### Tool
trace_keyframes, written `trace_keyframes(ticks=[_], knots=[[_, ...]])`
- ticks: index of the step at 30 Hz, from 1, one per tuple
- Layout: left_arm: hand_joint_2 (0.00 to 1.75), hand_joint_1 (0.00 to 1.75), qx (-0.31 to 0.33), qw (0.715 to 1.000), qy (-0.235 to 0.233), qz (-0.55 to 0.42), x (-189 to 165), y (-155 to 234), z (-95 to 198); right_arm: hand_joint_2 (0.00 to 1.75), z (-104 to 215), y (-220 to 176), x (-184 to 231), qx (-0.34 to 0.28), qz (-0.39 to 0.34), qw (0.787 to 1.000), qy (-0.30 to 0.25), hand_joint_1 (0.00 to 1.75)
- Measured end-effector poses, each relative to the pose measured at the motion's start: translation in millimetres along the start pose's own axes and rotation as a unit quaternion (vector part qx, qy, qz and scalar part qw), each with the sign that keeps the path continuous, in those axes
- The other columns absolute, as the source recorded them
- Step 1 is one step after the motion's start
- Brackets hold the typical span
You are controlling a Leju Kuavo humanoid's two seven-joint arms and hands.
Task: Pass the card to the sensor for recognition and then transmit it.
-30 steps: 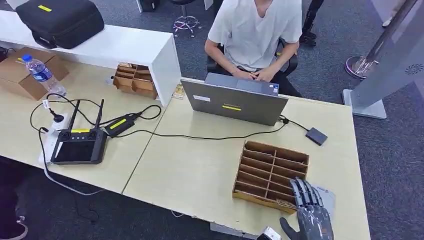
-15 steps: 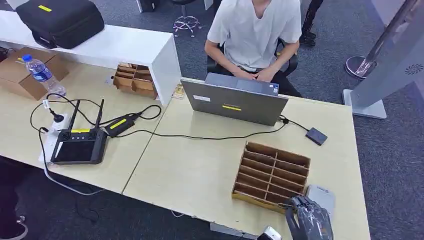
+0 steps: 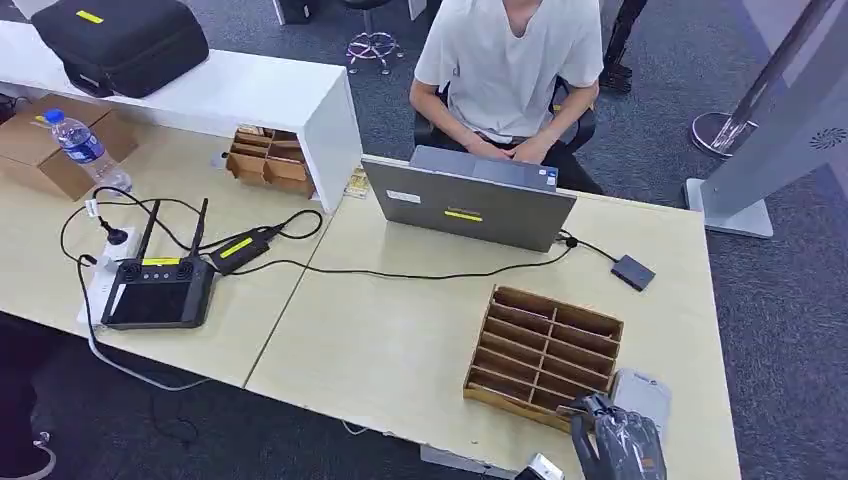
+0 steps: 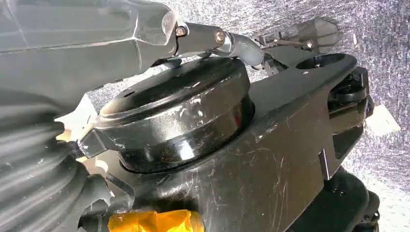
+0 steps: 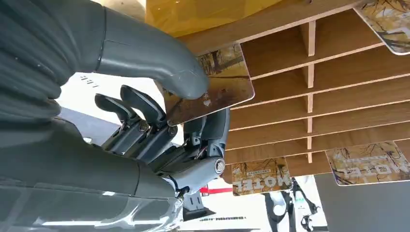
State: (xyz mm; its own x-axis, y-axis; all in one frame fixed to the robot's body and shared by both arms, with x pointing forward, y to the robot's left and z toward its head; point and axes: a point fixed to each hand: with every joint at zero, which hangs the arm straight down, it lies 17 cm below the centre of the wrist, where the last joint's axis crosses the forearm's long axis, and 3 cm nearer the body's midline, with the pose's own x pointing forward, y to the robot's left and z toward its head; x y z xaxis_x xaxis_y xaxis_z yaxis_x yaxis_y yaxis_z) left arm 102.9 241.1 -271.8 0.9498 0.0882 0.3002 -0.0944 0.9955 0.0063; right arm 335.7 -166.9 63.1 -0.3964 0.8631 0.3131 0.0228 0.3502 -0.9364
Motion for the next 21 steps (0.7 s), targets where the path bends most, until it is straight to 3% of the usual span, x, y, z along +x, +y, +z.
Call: trace_keyframes(ticks=[21], knots=[[1.75, 0.00, 0.002, 1.000, 0.013, -0.007, -5, 0, 0, 1.75, -23, -43, -3, -0.053, 0.023, 0.998, -0.017, 1.75]])
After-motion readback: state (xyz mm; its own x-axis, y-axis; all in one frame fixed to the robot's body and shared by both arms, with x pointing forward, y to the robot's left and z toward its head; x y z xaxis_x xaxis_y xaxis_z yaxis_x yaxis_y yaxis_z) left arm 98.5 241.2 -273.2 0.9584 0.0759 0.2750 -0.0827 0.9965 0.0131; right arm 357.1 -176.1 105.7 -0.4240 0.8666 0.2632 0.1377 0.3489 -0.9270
